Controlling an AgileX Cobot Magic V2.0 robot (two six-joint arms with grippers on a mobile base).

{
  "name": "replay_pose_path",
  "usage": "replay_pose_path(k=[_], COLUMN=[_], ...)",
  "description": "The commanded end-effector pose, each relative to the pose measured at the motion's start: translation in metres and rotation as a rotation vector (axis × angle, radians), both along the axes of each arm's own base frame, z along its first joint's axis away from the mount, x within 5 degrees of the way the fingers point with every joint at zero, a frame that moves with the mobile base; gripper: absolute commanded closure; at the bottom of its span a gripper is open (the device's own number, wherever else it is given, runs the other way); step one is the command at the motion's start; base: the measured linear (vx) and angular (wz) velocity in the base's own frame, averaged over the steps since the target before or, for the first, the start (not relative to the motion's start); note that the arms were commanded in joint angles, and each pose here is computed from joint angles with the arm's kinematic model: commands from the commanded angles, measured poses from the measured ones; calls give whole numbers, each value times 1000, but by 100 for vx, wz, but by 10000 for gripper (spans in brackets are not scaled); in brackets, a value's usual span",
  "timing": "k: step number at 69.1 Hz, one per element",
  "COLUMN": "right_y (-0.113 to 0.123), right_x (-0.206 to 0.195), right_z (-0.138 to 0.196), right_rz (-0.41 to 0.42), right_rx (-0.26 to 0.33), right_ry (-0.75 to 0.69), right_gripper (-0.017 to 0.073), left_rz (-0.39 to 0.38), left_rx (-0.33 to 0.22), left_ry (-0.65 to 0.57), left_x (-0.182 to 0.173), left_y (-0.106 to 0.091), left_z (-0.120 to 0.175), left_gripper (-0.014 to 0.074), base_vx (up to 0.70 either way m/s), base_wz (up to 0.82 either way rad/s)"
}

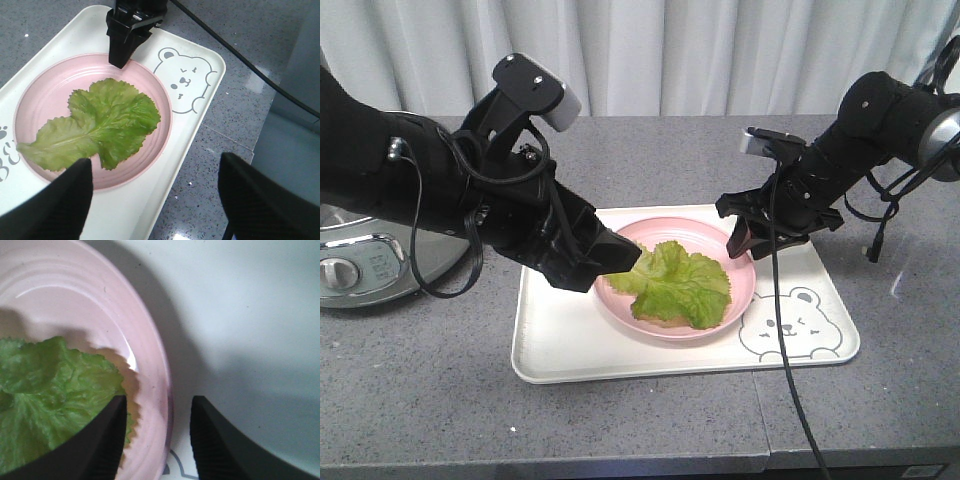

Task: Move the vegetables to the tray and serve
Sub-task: 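Grip the pink plate rim with the right gripper and lift it onto the tray, then open the right gripper and move both grippers out to the tray's side edges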

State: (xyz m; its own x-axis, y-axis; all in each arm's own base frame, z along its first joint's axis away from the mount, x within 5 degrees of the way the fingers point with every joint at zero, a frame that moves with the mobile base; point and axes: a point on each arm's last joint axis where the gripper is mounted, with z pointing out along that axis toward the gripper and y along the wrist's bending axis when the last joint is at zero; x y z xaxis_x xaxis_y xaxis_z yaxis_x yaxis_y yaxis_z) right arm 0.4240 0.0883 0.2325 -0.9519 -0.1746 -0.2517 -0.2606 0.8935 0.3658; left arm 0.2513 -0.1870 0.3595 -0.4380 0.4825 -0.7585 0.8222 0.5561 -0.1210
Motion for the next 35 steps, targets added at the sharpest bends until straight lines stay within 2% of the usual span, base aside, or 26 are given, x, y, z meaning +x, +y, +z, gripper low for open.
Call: replay_pose_path(k=[1, 13, 26, 35], right_y=[-5, -13, -17, -20], right_x=[-4, -21, -57, -88], right_z=[38, 70, 127, 142], right_rz=[-12, 20, 16, 7], right_rx=[16, -61, -57, -52], right_ry=[-105, -159, -271, -349], right_gripper=[195, 192, 199, 216], left_rz=[25, 25, 25, 25], left_rx=[-85, -85, -85, -85], left_ry=[-63, -63, -63, -63], left_x=[-5, -5, -5, -5], left_y=[1, 1, 1, 1], left_z=[24, 24, 24, 24], left_gripper=[94, 94, 94, 94], base_vx=[0, 0, 0, 0], base_wz=[0, 0, 0, 0])
